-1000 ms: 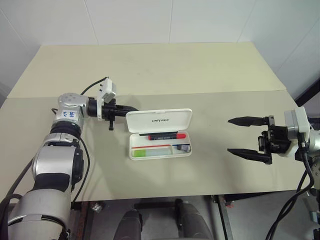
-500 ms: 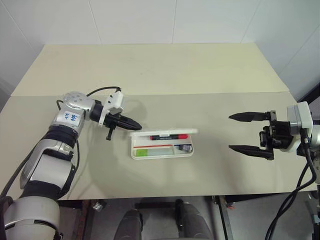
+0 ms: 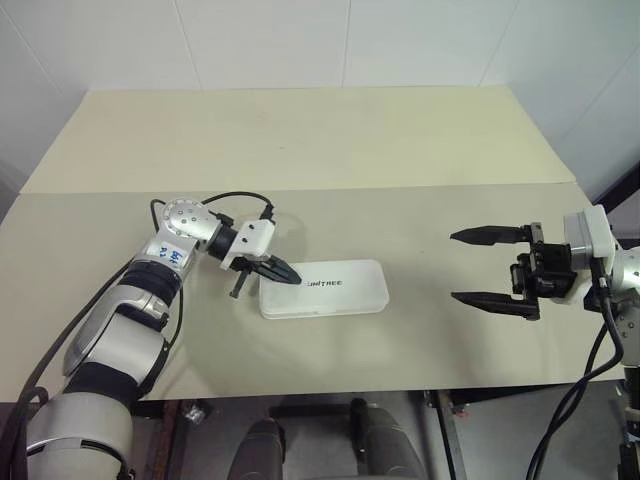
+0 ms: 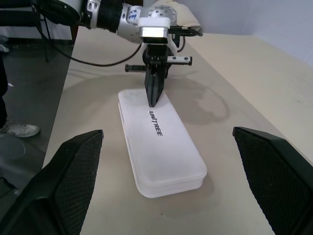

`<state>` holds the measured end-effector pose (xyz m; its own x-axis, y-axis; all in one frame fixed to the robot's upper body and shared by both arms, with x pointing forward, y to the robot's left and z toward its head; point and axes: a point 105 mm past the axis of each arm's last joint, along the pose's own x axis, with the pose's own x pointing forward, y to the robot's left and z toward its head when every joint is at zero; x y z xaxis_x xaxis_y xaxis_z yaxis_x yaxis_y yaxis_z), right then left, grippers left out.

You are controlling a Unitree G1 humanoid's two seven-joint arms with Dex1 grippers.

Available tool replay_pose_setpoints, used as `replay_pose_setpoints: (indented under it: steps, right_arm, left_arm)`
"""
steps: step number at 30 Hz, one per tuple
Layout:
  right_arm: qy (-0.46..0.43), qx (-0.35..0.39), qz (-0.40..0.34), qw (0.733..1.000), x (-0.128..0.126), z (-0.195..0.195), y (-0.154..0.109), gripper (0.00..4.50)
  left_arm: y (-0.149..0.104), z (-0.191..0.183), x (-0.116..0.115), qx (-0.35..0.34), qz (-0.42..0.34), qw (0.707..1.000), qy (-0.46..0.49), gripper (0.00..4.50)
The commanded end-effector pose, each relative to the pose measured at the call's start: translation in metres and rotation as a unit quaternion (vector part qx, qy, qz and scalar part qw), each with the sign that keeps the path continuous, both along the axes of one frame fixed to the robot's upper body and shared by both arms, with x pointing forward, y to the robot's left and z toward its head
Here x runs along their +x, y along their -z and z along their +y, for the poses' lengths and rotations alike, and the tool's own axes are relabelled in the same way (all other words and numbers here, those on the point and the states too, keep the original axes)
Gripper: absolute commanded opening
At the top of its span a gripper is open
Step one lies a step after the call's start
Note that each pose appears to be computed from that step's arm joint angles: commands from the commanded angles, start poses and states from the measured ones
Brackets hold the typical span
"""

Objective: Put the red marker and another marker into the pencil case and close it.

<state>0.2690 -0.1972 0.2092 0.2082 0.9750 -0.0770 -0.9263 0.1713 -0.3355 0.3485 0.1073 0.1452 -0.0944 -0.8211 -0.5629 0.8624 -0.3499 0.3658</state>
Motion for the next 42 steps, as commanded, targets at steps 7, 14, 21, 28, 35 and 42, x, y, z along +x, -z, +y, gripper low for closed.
replay_pose_setpoints:
  steps: [7,14,21,28,35,42]
  right_arm:
    - [-0.009,0.002,-0.021,1.0,0.005,0.005,-0.006,4.5]
    - [-0.01,-0.002,-0.023,1.0,0.008,0.004,-0.008,4.5]
    - [0.0,-0.006,-0.025,1.0,0.012,0.002,-0.008,4.5]
    - [0.008,-0.009,-0.027,1.0,0.017,-0.002,-0.01,4.5]
    - [0.018,-0.014,-0.035,0.999,0.026,-0.006,-0.017,4.5]
    - [0.017,-0.001,-0.039,0.999,0.022,-0.001,-0.021,4.5]
  left_arm:
    - [0.01,0.001,-0.002,0.062,-0.037,0.996,0.057,0.05]
    - [-0.028,-0.008,0.007,-0.106,0.006,0.994,0.003,0.05]
    - [-0.049,0.014,0.008,-0.209,0.062,0.974,-0.06,0.05]
    - [-0.055,0.043,-0.02,-0.264,0.125,0.955,-0.058,1.99]
    - [-0.065,0.061,-0.031,-0.278,0.096,0.953,-0.073,4.22]
    - [-0.078,0.084,-0.034,-0.281,0.065,0.949,-0.124,4.47]
